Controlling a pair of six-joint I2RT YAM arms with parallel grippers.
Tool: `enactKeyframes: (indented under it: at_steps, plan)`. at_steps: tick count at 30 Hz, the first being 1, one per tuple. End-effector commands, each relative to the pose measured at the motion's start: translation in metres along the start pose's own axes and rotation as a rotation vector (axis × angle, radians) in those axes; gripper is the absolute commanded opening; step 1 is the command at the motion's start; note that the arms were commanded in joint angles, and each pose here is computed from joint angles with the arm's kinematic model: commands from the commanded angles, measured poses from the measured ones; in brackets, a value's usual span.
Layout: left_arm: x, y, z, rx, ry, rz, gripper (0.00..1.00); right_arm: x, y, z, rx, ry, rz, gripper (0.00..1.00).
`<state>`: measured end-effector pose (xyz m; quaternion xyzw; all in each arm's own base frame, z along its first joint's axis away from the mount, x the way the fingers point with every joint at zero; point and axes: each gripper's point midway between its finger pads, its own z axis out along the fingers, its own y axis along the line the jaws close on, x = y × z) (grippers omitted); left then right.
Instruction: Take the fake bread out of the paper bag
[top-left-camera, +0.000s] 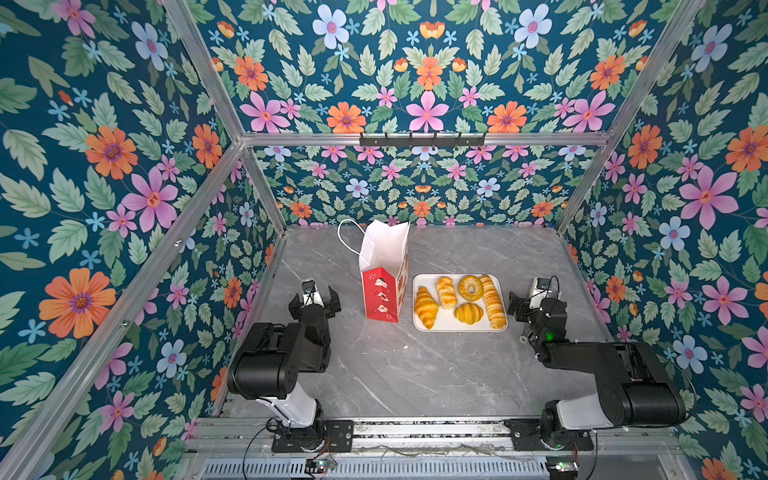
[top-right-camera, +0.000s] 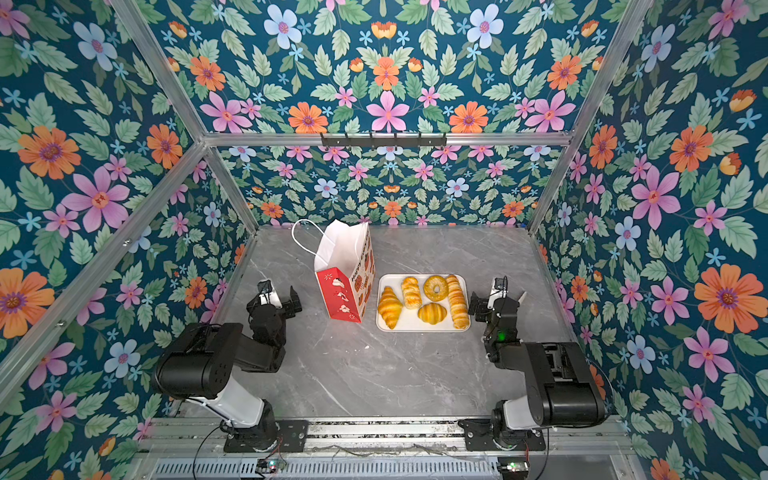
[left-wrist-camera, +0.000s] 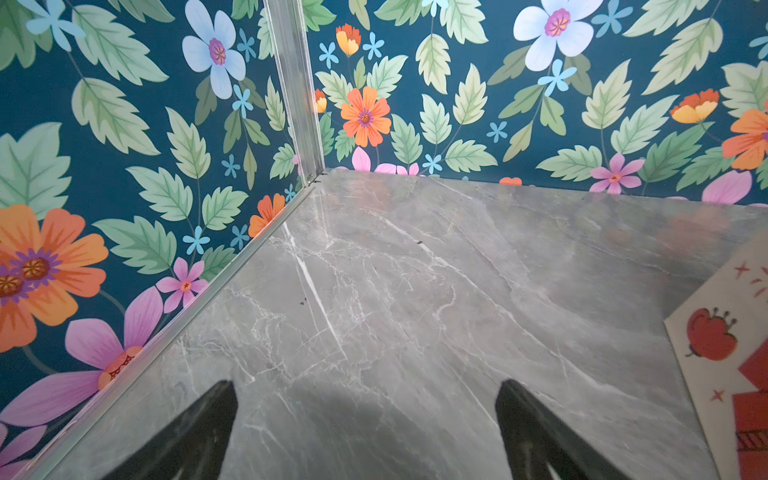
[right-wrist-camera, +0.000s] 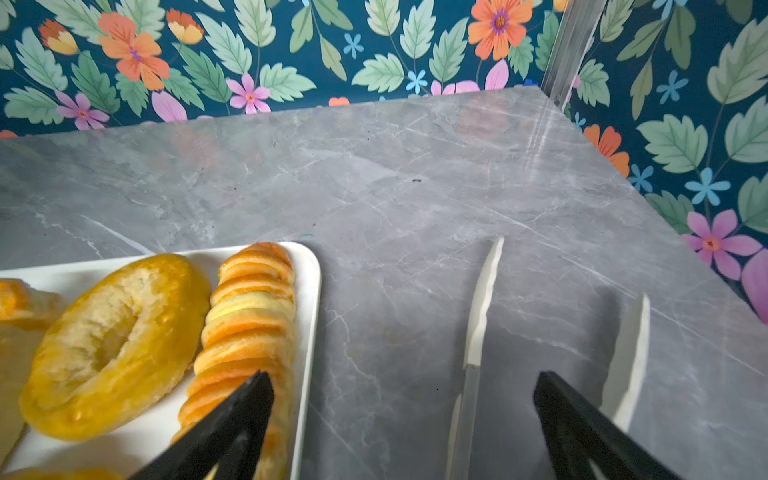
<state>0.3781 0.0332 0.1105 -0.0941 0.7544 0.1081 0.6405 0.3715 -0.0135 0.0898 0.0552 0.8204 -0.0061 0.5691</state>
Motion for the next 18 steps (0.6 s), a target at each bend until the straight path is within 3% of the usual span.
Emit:
enactKeyframes:
  at_steps: [1, 18]
  plan:
    - [-0.0082, 0.0003, 0.0000, -0.002, -0.032, 0.001, 1.00, -0.0093, 0.0037, -0.0006, -0.018, -0.037, -0.007, 0.99]
    - [-0.0084, 0.0005, 0.0008, 0.006, -0.032, -0.001, 1.00, -0.0083, 0.0033, -0.0006, -0.016, -0.027, -0.007, 0.99]
